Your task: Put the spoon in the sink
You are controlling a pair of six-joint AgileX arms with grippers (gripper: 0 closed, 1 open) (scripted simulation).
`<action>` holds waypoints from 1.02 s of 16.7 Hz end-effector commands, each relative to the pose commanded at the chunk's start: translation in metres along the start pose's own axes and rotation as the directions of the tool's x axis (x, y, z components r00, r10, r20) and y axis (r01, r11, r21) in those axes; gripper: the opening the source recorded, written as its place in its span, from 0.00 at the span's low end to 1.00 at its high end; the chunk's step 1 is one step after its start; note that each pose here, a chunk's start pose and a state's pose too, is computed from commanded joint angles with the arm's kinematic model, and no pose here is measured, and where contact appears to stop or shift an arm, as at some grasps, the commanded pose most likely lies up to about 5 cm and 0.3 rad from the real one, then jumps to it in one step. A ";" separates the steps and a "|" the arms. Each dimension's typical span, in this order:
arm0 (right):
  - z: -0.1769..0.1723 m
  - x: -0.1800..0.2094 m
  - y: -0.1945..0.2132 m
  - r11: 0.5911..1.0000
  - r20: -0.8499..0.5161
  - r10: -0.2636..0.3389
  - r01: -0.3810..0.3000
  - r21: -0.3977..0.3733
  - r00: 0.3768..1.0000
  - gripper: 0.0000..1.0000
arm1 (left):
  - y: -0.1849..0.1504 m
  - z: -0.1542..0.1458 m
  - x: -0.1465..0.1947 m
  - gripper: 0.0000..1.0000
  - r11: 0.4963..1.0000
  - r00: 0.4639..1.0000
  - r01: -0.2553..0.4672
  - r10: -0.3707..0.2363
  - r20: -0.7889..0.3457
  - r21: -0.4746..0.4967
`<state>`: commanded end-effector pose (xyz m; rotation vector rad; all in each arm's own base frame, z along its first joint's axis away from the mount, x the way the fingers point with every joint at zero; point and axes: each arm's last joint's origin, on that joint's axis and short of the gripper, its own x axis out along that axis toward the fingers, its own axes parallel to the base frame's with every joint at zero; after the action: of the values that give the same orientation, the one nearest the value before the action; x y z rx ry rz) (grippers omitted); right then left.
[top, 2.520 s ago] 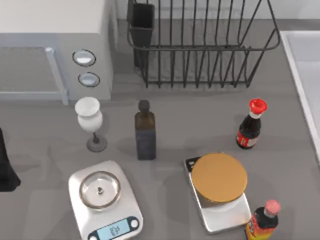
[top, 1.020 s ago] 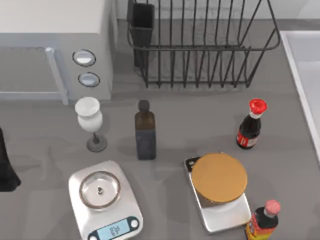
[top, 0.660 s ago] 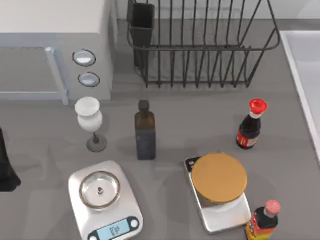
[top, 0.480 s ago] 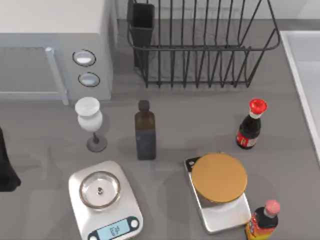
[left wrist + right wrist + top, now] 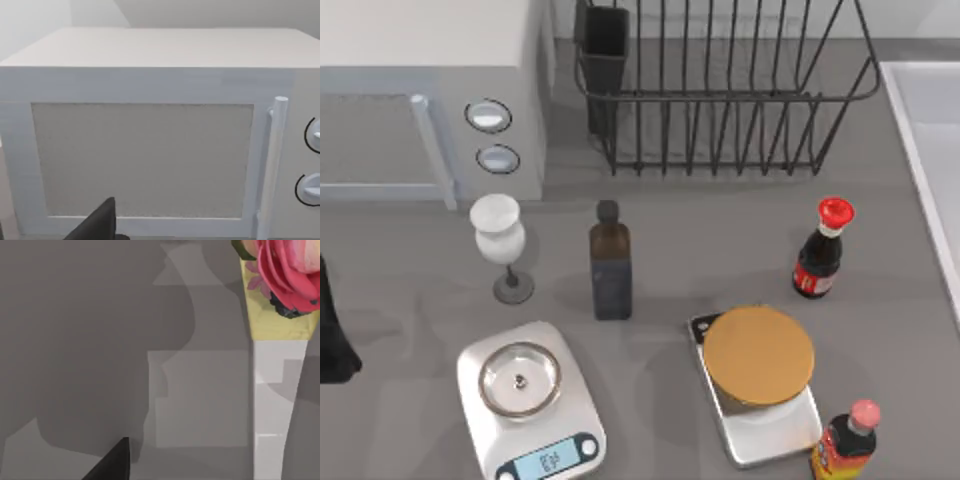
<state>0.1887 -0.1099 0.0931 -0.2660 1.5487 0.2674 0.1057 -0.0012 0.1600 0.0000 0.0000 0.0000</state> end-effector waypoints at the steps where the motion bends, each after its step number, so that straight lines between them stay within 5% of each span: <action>1: 0.000 0.000 0.000 1.000 0.000 0.000 0.000 0.000 1.000 0.47 | 0.000 0.000 0.000 1.00 1.000 1.000 0.000 0.000 0.000 0.000; 7: 0.000 0.000 0.000 1.000 0.000 0.000 0.000 0.000 1.000 0.02 | 0.000 0.000 0.000 1.00 1.000 1.000 0.000 0.000 0.000 0.000; 17: 0.001 -0.022 -0.001 1.000 0.020 -0.001 0.000 0.017 1.000 0.00 | 0.000 0.000 0.000 1.00 1.000 1.000 0.000 0.000 0.000 0.000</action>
<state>0.1898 -0.1101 0.1152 -0.2498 1.5306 0.2560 0.1057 -0.0012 0.1600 0.0000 0.0000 0.0000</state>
